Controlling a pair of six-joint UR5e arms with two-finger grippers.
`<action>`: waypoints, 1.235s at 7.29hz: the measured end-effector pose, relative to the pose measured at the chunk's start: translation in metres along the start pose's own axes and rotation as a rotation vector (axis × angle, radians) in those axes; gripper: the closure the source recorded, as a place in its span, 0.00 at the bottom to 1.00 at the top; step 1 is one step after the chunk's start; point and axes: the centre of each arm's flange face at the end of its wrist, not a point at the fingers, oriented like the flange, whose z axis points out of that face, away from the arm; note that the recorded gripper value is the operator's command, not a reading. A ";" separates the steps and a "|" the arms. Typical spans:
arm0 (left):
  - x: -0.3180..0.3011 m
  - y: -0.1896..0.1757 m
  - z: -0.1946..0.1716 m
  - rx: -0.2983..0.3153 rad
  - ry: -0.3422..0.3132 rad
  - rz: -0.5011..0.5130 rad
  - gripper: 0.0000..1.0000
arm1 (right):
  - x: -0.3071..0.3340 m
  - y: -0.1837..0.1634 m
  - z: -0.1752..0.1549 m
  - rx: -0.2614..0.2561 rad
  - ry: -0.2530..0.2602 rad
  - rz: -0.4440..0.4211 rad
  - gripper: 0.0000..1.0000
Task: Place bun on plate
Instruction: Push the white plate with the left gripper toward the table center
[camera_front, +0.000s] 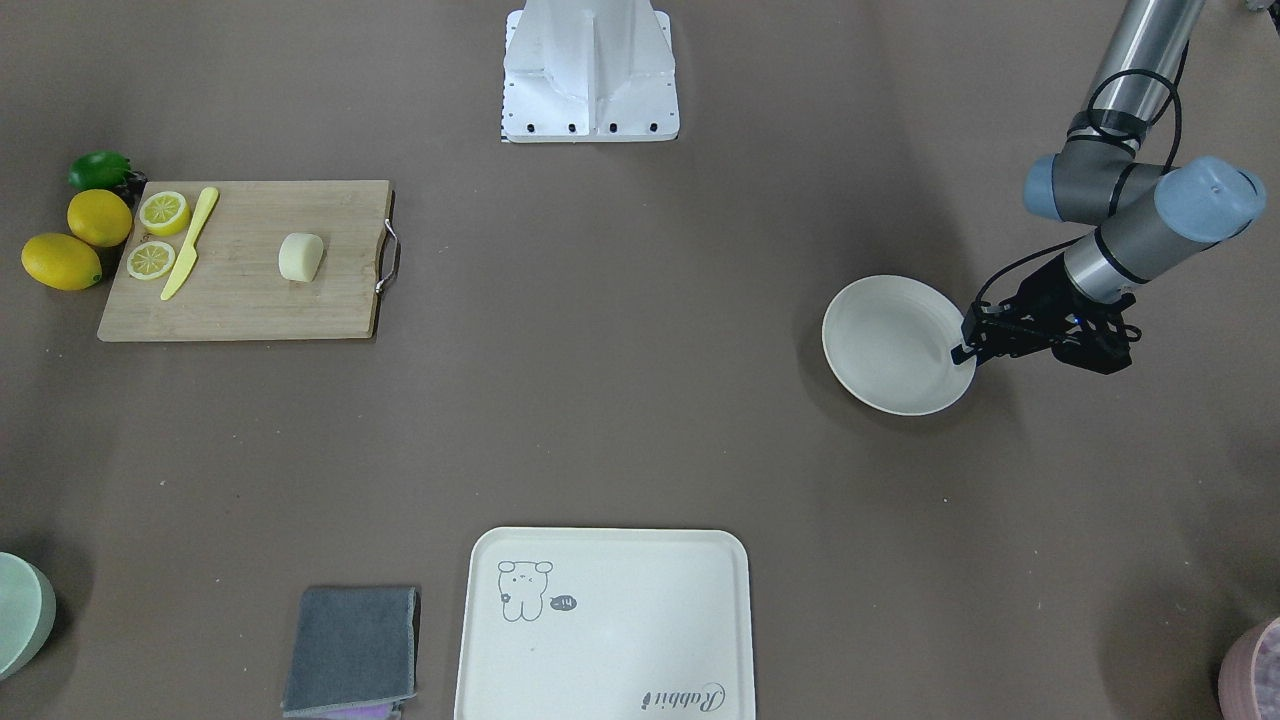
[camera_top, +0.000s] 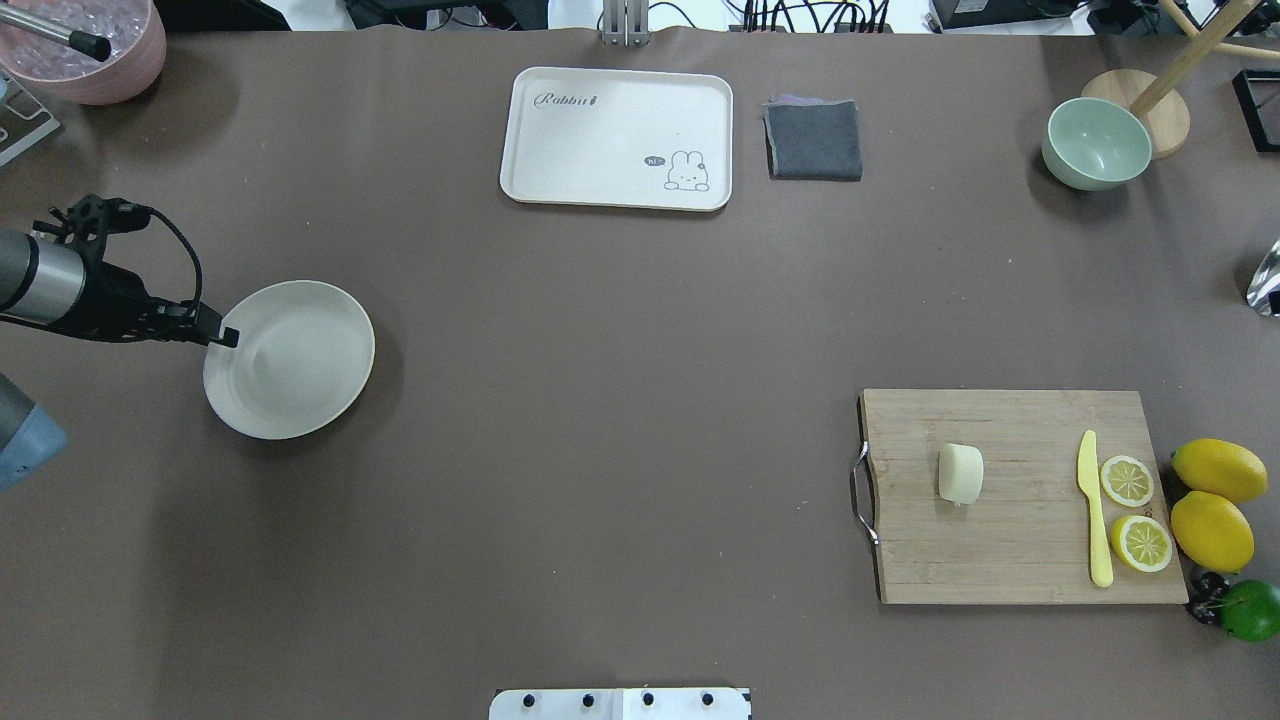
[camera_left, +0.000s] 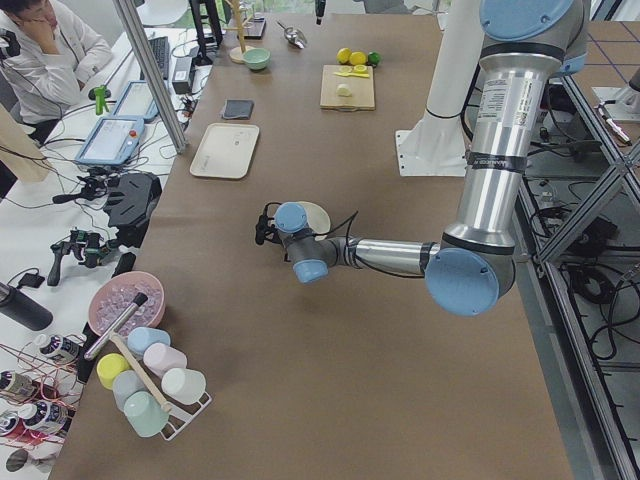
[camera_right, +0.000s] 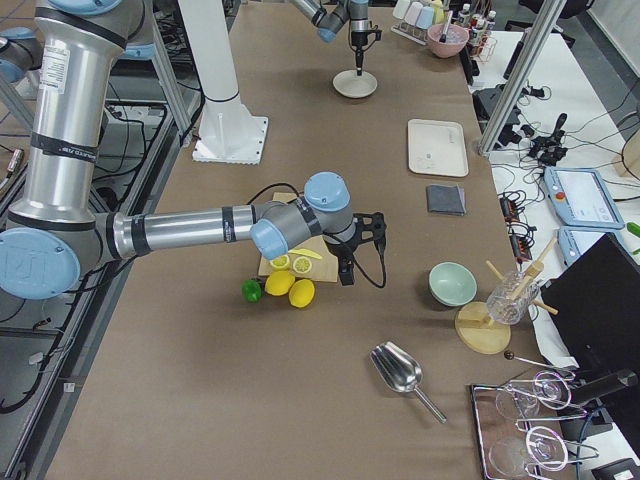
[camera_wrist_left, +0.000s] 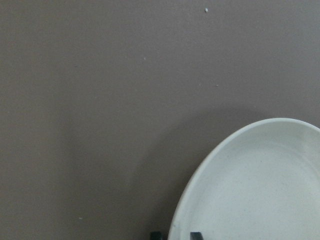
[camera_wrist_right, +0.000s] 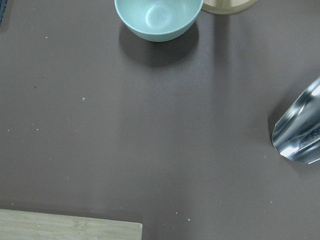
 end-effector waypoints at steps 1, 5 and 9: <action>0.000 0.000 0.001 0.002 -0.002 0.000 1.00 | 0.000 0.000 0.000 0.000 0.000 0.000 0.00; 0.033 -0.011 -0.005 0.023 0.042 -0.034 1.00 | -0.001 0.000 -0.001 0.002 -0.001 0.000 0.00; 0.174 -0.027 0.038 0.034 0.147 -0.134 1.00 | -0.003 -0.001 -0.002 0.002 -0.005 0.011 0.00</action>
